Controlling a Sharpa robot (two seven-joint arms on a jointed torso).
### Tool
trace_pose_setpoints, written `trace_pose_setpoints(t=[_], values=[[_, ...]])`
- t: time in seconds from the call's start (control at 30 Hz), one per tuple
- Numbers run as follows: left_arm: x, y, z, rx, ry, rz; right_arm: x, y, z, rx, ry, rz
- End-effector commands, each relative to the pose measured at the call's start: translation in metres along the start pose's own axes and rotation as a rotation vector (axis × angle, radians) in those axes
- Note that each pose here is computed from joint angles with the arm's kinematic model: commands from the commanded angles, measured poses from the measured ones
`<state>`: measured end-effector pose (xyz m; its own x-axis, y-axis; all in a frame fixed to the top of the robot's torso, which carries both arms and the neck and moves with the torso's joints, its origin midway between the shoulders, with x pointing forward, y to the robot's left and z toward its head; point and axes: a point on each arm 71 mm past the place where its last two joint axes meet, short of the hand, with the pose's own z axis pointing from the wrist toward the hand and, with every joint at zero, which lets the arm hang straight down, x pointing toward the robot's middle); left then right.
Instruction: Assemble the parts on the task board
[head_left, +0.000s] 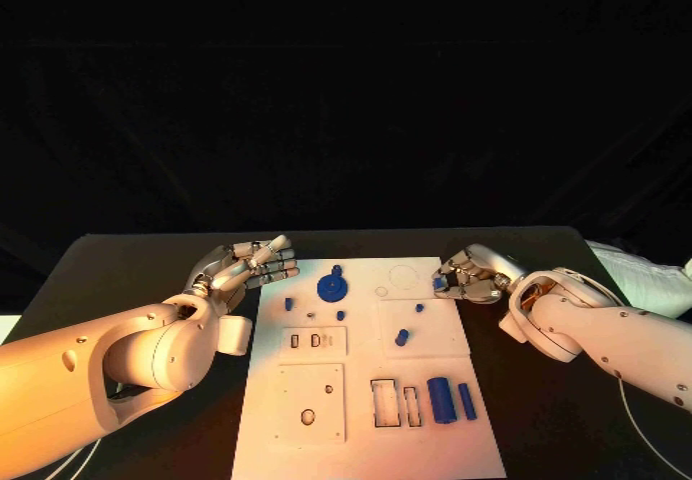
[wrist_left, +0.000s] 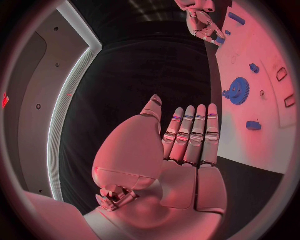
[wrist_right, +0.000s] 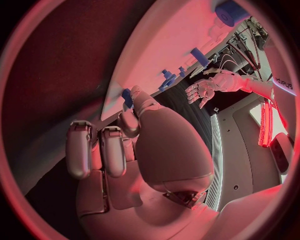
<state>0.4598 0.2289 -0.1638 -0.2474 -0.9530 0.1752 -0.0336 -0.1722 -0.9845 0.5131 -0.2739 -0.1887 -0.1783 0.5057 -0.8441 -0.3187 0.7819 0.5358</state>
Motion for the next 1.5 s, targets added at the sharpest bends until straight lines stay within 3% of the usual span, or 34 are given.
trace_pose_setpoints(t=[0.03, 0.2, 0.33, 0.47, 0.7, 1.03, 1.5], values=[[0.0024, -0.0008, 0.0002, 0.006, 0.018, -0.009, -0.004, 0.016, 0.0, -0.036, -0.057, 0.009], [0.0029, -0.0003, 0.0007, 0.003, 0.018, -0.013, -0.003, 0.049, -0.002, -0.084, -0.101, 0.038], [0.0039, 0.0002, 0.0013, 0.002, 0.019, -0.015, 0.005, 0.075, -0.002, -0.128, -0.086, 0.041], [0.0052, 0.0008, 0.0021, 0.0, 0.019, -0.017, 0.023, 0.104, -0.003, -0.171, -0.043, 0.024], [0.0062, 0.0016, 0.004, 0.001, 0.019, -0.018, 0.063, 0.136, -0.001, -0.181, 0.026, -0.012], [0.0092, 0.0022, 0.0055, 0.002, 0.025, -0.023, 0.103, 0.158, -0.002, -0.149, 0.081, -0.044], [0.0116, 0.0023, 0.0055, 0.003, 0.032, -0.026, 0.126, 0.168, 0.004, -0.13, 0.133, -0.068]])
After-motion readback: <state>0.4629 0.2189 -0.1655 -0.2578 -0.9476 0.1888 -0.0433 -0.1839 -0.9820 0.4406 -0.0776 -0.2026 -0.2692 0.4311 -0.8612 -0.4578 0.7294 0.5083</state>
